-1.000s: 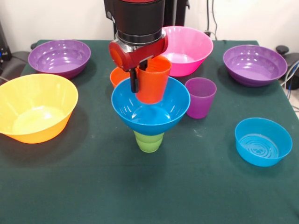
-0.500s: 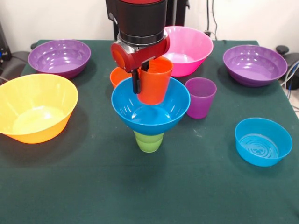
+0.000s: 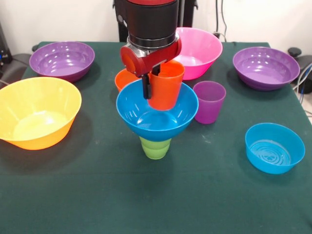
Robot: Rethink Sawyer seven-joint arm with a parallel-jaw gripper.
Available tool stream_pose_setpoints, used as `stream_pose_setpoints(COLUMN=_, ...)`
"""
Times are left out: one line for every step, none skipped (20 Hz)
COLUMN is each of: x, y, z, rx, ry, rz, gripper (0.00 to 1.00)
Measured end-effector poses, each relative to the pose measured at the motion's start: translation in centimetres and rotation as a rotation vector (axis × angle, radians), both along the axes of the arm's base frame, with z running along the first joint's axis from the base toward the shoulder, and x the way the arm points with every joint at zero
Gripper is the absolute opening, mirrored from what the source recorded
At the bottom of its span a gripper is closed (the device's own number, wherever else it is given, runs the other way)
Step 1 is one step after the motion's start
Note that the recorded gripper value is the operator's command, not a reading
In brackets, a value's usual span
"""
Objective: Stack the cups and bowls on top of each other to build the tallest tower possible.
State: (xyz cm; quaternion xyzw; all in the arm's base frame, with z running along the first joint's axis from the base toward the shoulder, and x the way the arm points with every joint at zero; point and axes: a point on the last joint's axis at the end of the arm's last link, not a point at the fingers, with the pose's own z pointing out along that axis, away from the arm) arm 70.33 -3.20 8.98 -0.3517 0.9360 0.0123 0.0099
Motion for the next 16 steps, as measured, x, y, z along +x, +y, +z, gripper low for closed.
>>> stream_pose_setpoints(x=0.02, y=0.09, z=-0.01, rx=0.002, ry=0.000, rz=0.001, gripper=0.00)
stream_pose_setpoints(x=0.05, y=0.16, z=-0.01, rx=0.003, ry=-0.001, rz=0.002, gripper=0.00)
stream_pose_setpoints(x=0.07, y=0.21, z=-0.01, rx=0.004, ry=-0.002, rz=0.004, gripper=0.00)
stream_pose_setpoints(x=0.11, y=0.32, z=-0.03, rx=0.006, ry=-0.003, rz=0.006, gripper=0.00)
stream_pose_setpoints(x=0.12, y=0.34, z=-0.04, rx=0.006, ry=-0.003, rz=0.006, gripper=0.00)
stream_pose_setpoints(x=0.13, y=0.37, z=-0.07, rx=0.007, ry=-0.003, rz=0.007, gripper=0.00)
stream_pose_setpoints(x=0.12, y=0.39, z=-0.10, rx=0.007, ry=-0.003, rz=0.009, gripper=0.00)
stream_pose_setpoints(x=0.11, y=0.41, z=-0.17, rx=0.006, ry=-0.004, rz=0.011, gripper=0.00)
stream_pose_setpoints(x=0.10, y=0.42, z=-0.21, rx=0.005, ry=-0.004, rz=0.012, gripper=0.00)
stream_pose_setpoints(x=0.08, y=0.41, z=-0.26, rx=0.005, ry=-0.004, rz=0.014, gripper=0.00)
stream_pose_setpoints(x=0.07, y=0.41, z=-0.32, rx=0.003, ry=-0.005, rz=0.016, gripper=0.00)
stream_pose_setpoints(x=0.06, y=0.38, z=-0.40, rx=0.002, ry=-0.007, rz=0.018, gripper=0.00)
stream_pose_setpoints(x=0.05, y=0.37, z=-0.45, rx=0.000, ry=-0.008, rz=0.020, gripper=0.00)
stream_pose_setpoints(x=0.02, y=0.31, z=-0.55, rx=-0.002, ry=-0.009, rz=0.023, gripper=0.00)
stream_pose_setpoints(x=0.00, y=0.28, z=-0.59, rx=-0.003, ry=-0.009, rz=0.024, gripper=0.00)
stream_pose_setpoints(x=0.02, y=0.22, z=-0.65, rx=-0.004, ry=-0.009, rz=0.024, gripper=0.00)
